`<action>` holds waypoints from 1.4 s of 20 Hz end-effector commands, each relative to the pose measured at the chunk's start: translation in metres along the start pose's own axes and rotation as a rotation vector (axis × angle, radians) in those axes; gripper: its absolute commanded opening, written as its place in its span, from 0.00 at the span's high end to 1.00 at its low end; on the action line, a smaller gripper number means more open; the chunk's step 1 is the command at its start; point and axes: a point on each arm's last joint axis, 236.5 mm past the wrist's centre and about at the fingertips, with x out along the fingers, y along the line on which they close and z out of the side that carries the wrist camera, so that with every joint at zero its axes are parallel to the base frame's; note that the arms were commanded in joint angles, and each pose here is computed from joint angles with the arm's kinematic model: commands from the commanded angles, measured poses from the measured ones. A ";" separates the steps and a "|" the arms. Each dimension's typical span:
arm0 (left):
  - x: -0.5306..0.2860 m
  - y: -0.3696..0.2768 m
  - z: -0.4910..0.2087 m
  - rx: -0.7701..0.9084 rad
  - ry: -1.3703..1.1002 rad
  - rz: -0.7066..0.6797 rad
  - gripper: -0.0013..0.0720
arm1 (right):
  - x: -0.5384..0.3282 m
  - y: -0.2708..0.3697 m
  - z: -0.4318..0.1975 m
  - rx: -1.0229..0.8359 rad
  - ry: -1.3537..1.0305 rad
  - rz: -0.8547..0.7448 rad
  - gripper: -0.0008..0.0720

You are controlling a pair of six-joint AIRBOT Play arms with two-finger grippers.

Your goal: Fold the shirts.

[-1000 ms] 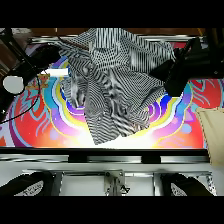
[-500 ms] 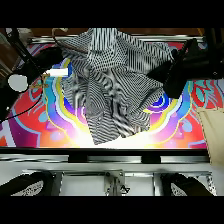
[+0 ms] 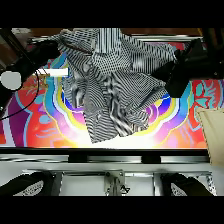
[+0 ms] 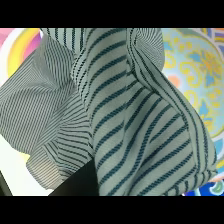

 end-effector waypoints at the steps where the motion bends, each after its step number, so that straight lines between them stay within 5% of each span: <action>1: -0.011 -0.004 0.022 0.013 -0.059 -0.004 0.90 | 0.000 -0.008 -0.008 0.002 0.032 -0.031 0.88; 9: -0.047 -0.108 0.055 0.124 -0.142 -0.203 0.90 | 0.030 -0.007 -0.006 0.104 0.030 0.054 0.88; 15: -0.099 -0.245 0.044 0.373 -0.167 -0.499 0.90 | 0.026 -0.050 0.042 0.261 -0.192 -0.101 0.88; 24: -0.082 -0.200 0.001 0.449 0.053 -0.450 0.89 | -0.015 -0.050 0.055 0.333 -0.271 -0.180 0.88; 25: -0.081 -0.196 0.004 0.449 0.050 -0.441 0.81 | -0.019 -0.049 0.056 0.338 -0.277 -0.186 0.88; 27: -0.082 -0.196 0.011 0.446 0.031 -0.437 0.40 | -0.026 -0.057 0.052 0.365 -0.276 -0.232 0.88; 28: -0.085 -0.197 0.018 0.443 0.005 -0.434 0.32 | -0.031 -0.064 0.047 0.393 -0.269 -0.273 0.88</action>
